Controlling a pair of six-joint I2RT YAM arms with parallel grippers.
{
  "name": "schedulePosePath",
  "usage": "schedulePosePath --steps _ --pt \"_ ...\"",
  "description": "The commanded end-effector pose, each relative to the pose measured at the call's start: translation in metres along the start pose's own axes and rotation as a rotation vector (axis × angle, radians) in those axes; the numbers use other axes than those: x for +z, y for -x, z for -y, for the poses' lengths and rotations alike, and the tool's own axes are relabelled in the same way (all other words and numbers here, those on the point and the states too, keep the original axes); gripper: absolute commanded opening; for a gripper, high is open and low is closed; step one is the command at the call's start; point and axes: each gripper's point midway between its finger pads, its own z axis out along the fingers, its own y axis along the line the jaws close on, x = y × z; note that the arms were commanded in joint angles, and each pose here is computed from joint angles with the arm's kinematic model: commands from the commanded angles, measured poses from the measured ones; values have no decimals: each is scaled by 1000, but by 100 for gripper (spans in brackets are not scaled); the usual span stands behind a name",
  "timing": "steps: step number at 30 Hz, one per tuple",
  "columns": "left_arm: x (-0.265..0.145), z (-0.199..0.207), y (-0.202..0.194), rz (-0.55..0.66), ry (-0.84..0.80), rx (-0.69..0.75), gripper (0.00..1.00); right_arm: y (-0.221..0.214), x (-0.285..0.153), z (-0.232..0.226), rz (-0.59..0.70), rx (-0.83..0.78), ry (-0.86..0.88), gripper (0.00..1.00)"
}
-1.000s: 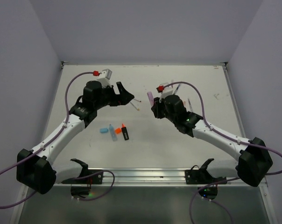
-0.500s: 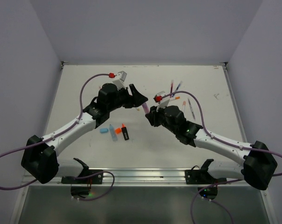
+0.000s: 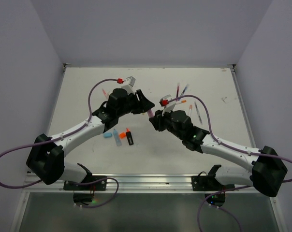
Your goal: Open the pen caps
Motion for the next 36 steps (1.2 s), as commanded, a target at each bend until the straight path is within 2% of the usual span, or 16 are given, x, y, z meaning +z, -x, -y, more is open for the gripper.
schedulePosePath --steps 1,3,5,8,9,12,13,15,16,19,22,24,25,28,36 --pt "3 5 6 37 -15 -7 51 14 2 -9 64 20 30 19" --pt "2 6 6 43 -18 -7 48 14 3 -8 62 20 28 19" --pt "2 6 7 45 -18 -7 41 12 3 -8 61 21 29 19" --pt "2 7 5 44 -26 -12 28 11 3 -9 58 24 33 19" --pt "1 6 4 43 -29 -12 21 10 3 -10 57 25 36 20" --pt "-2 9 4 45 -50 4 9 10 1 -11 50 31 42 30" --pt "-3 12 4 45 -66 16 6 9 0 -11 35 30 44 41" --pt "-9 19 7 47 -98 53 0 9 -3 -15 27 44 61 52" --pt "-11 22 7 49 -114 71 0 8 -5 -14 22 49 61 60" --pt "-22 34 9 51 -183 138 0 11 -11 -19 21 73 107 69" --pt "-39 45 10 40 -300 185 0 14 -17 -34 -5 98 241 75" --pt "-50 40 5 11 -375 172 0 19 -19 -39 -8 109 314 76" --pt "-58 46 13 45 -422 187 0 20 -25 -51 -23 107 398 77" --pt "-68 40 13 41 -463 197 0 27 -32 -62 -20 97 476 78" --pt "-87 59 0 4 -619 214 0 32 -36 -80 -23 89 582 77"
